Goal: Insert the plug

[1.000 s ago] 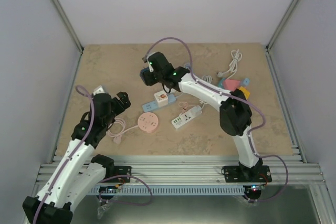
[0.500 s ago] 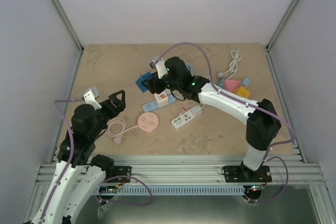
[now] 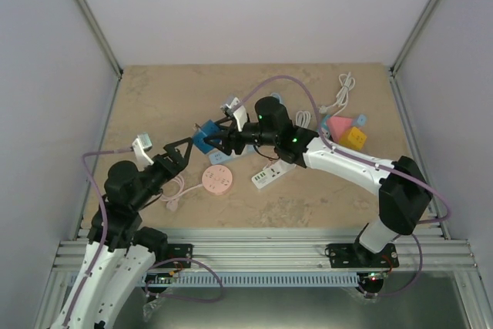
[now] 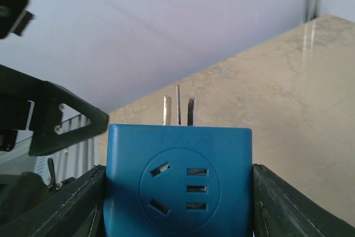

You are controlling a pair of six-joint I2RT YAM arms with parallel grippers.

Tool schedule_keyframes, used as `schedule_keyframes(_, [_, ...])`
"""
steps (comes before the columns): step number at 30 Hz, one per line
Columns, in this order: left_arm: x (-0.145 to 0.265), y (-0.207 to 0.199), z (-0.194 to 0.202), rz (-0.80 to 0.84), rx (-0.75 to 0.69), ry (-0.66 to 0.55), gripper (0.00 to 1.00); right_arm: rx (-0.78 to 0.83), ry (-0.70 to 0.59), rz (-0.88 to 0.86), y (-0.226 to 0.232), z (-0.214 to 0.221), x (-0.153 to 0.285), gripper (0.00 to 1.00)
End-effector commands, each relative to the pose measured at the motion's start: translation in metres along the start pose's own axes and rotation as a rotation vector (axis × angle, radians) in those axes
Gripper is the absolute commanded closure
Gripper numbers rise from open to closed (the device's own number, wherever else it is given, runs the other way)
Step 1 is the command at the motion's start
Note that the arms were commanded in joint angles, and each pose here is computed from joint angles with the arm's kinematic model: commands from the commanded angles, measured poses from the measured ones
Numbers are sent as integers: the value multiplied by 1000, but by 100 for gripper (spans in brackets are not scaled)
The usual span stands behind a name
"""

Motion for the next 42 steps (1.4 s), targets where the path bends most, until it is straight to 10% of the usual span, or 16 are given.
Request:
schedule_keyframes(1, [-2,-26,-4,188,55,22,1,109,-107,-124,21,-21,10,50])
schedule_keyframes(29, [-42,-8,15,107,93,194,1,186,-92,-158,32,-13,-9,47])
schedule_keyframes(42, [-48,-3,21,114,94,224,39,196,-87,-130,34,-11,-11,36])
Point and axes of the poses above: each gripper's point midway between its finger pads, its own x axis back along the fingers, its own y axis along the line the jaws close on, z = x × y, the point moved 6 cm from there along x, back along the fingers, and after that the axes turned 2 degrees about -x, right-handed, at the moved point
